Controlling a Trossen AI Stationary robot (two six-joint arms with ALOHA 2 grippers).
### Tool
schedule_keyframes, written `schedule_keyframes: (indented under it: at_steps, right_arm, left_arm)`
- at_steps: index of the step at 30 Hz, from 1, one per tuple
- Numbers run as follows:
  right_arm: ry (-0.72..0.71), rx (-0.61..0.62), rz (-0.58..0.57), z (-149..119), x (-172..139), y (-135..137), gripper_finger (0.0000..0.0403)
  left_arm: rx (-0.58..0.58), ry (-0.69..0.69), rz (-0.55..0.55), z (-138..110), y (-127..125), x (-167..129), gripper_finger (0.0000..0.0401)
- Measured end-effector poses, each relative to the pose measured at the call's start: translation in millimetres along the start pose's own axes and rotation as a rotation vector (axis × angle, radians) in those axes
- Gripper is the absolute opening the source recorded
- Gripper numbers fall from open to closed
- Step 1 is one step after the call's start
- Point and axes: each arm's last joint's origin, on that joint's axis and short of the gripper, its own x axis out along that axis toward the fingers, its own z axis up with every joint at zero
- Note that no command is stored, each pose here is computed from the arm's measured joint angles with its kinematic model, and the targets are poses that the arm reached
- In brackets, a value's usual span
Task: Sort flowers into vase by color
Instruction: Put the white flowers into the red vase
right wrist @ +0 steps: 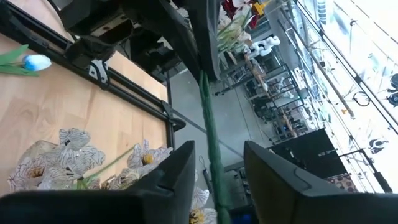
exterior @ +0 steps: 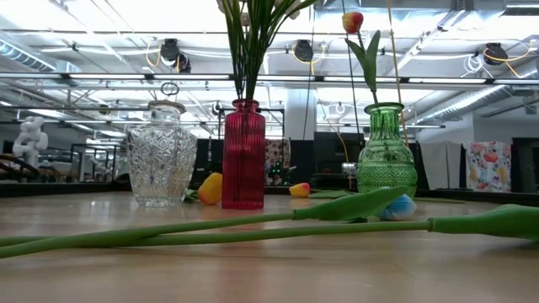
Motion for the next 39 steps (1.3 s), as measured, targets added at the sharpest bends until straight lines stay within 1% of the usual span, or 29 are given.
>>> schedule_keyframes:
  at_steps: [5,9,12,19,22,25,30,31,34,37,39]
  right_arm:
    - [-0.010,-0.006,0.007,1.8,-4.3,2.4,0.0078]
    - [-0.025,-0.011,0.022,3.5,-8.2,4.7,0.0057]
    - [-0.050,-0.014,0.053,4.8,-10.0,6.2,0.0056]
    - [-0.060,-0.020,0.058,5.8,-10.9,6.6,0.0079]
    - [-0.066,-0.012,0.054,6.8,-11.0,6.0,0.0083]
    - [-0.075,-0.009,0.048,8.0,-11.0,5.1,0.0071]
    - [-0.080,-0.013,0.042,8.8,-11.0,4.4,0.0016]
    - [-0.080,-0.013,0.042,8.8,-11.0,4.4,0.0010]
    - [-0.080,-0.013,0.042,8.9,-11.1,4.2,0.0012]
    - [-0.078,-0.013,0.040,8.8,-11.1,4.1,0.0015]
    - [-0.078,-0.013,0.039,8.8,-11.1,4.1,0.0009]
  left_arm:
    - [0.000,0.000,0.000,0.0,0.0,0.0,0.0020]
    - [0.000,-0.001,-0.001,0.0,0.0,0.0,0.0020]
    - [0.001,-0.005,-0.002,0.2,-0.1,-0.2,0.0020]
    - [0.000,-0.005,-0.002,0.1,-0.1,0.0,0.0020]
    - [0.000,-0.012,-0.004,0.3,-0.1,0.0,0.0020]
    - [-0.001,-0.023,-0.007,0.7,-0.2,0.0,0.0020]
    - [0.000,-0.025,-0.008,0.7,-0.2,0.0,0.0020]
    - [0.000,-0.025,-0.008,0.7,-0.3,0.0,0.0020]
    - [-0.006,-0.026,-0.009,0.7,-0.4,0.0,0.0020]
    - [-0.039,-0.026,-0.009,0.7,-0.3,0.0,0.0020]
    - [-0.063,-0.027,-0.010,0.7,-0.4,0.0,0.0020]
